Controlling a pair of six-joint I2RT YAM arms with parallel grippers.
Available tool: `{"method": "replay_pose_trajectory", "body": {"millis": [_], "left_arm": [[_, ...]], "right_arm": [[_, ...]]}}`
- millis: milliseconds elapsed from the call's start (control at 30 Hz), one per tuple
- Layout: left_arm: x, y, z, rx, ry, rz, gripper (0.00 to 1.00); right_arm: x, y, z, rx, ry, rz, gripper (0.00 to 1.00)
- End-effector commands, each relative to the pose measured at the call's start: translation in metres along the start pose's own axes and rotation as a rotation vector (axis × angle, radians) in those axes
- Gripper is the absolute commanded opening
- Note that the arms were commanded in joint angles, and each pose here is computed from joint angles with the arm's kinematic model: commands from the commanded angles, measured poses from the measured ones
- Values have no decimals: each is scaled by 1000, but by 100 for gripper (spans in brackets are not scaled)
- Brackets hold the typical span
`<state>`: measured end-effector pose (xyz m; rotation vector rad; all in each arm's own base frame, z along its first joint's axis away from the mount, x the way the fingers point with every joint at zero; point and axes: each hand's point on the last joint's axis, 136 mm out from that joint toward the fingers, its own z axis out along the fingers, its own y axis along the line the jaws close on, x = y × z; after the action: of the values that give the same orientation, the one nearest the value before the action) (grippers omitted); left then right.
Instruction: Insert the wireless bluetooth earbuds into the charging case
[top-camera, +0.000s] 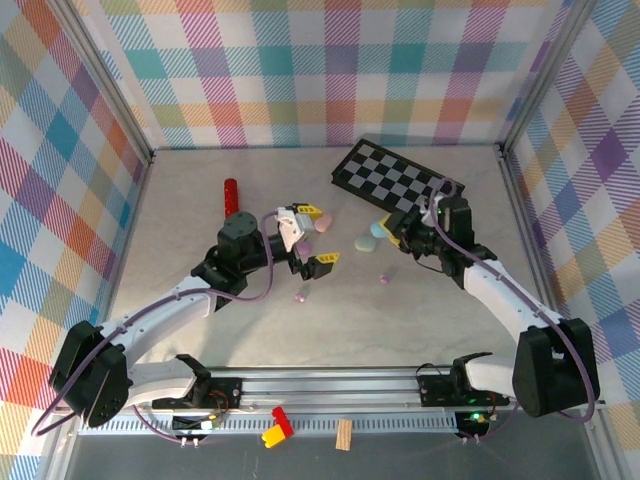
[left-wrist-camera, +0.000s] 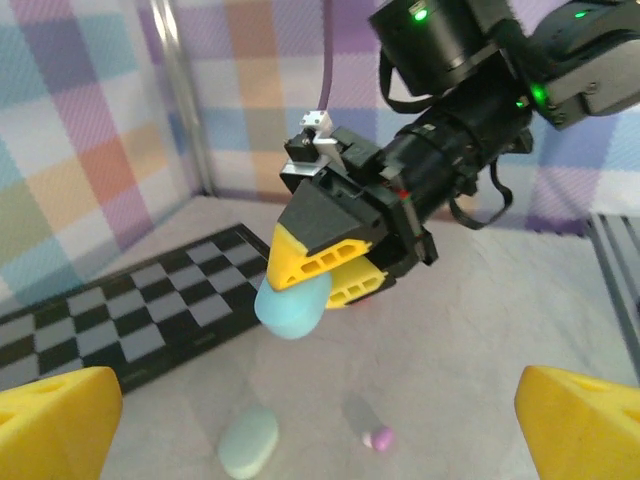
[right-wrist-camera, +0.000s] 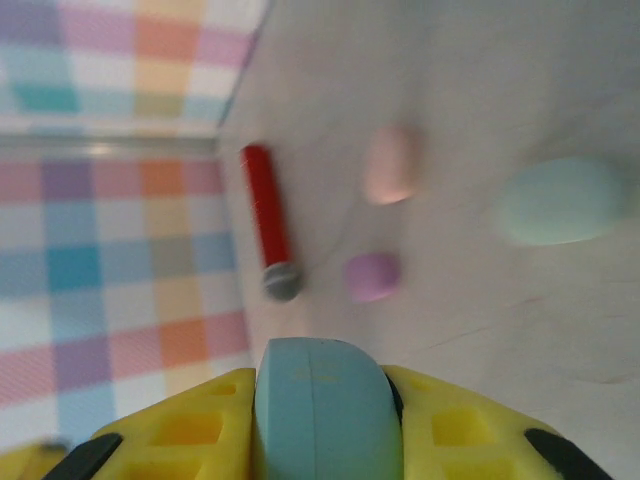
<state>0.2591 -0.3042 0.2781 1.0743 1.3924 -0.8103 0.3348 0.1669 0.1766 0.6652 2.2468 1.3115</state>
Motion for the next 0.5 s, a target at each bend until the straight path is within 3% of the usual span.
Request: {"method": "replay_pose_trajectory", "body": {"millis": [0, 467], "left_arm": [[27, -24, 6, 137, 120, -28, 100], [37, -28, 21, 205, 159, -16, 100]], "right_arm": [[-24, -33, -7, 60, -109, 25, 11], [-38, -146, 23, 312, -118, 83, 14]]}}
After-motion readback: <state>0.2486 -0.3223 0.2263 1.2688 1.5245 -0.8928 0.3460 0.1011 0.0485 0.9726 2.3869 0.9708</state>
